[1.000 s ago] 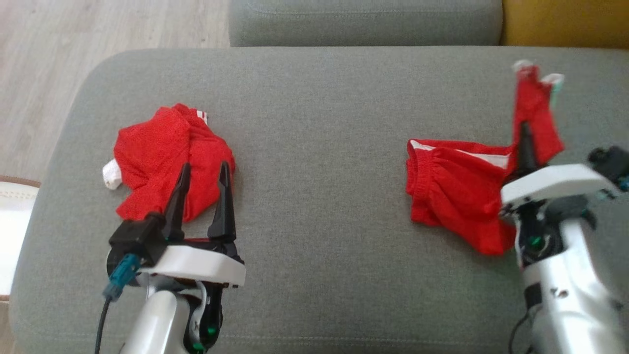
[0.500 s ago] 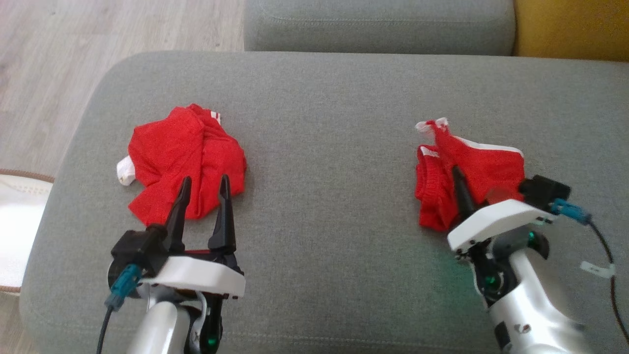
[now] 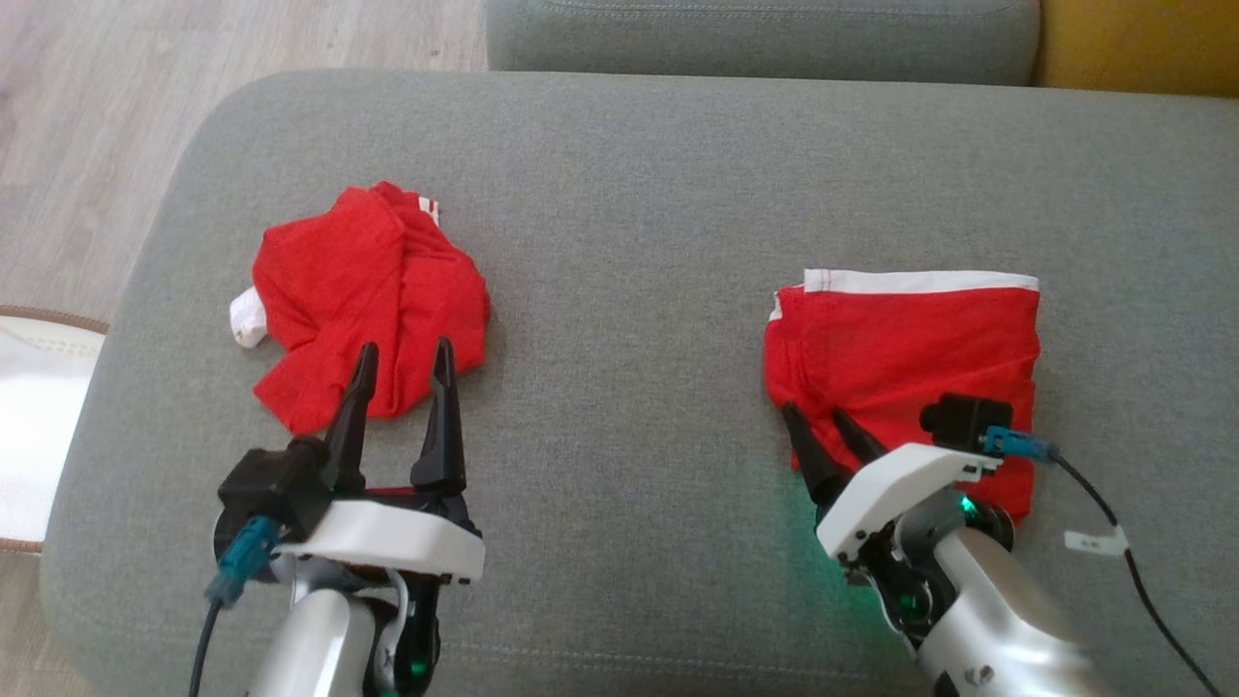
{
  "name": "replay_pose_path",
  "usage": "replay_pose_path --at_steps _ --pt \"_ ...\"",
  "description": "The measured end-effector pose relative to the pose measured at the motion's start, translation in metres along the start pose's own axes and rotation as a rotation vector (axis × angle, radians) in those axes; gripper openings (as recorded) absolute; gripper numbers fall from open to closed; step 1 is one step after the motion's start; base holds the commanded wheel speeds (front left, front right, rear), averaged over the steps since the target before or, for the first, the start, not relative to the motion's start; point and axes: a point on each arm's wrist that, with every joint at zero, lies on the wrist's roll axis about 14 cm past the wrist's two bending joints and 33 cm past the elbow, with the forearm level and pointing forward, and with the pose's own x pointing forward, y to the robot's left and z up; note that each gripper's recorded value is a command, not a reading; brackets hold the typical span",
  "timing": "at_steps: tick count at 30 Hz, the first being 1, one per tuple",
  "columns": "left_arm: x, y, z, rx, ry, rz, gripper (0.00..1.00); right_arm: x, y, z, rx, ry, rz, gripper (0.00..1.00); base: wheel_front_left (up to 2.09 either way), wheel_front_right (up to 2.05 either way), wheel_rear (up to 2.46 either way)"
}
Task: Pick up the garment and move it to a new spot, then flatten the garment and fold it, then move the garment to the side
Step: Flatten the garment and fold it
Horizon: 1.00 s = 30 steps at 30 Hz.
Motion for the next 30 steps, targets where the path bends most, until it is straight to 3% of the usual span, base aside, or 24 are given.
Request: replay_pose_path --at_steps 6,13,21,26,30 --pt "0.002 0.000 -0.001 -0.004 0.003 0.004 1.00 0.006 -0.003 0.007 0.005 -0.006 -0.009 1.00 0.00 0.00 0.00" --pt "0.007 -0.011 -0.002 -0.011 0.004 -0.029 1.00 0.000 -0.018 0.038 0.002 -0.144 -0.057 1.00 0.00 0.00 0.00" --pt "0.013 -0.028 0.002 -0.022 -0.013 -0.079 1.00 -0.021 -0.040 0.098 -0.135 -0.350 -0.120 1.00 0.00 0.00 0.00" --pt "0.024 -0.048 0.016 -0.034 -0.057 -0.138 1.00 -0.061 -0.066 0.158 -0.304 -0.539 -0.209 1.00 0.00 0.00 0.00" --pt "0.030 -0.059 0.020 -0.042 -0.071 -0.170 1.00 -0.090 -0.078 0.169 -0.352 -0.627 -0.274 1.00 0.00 0.00 0.00"
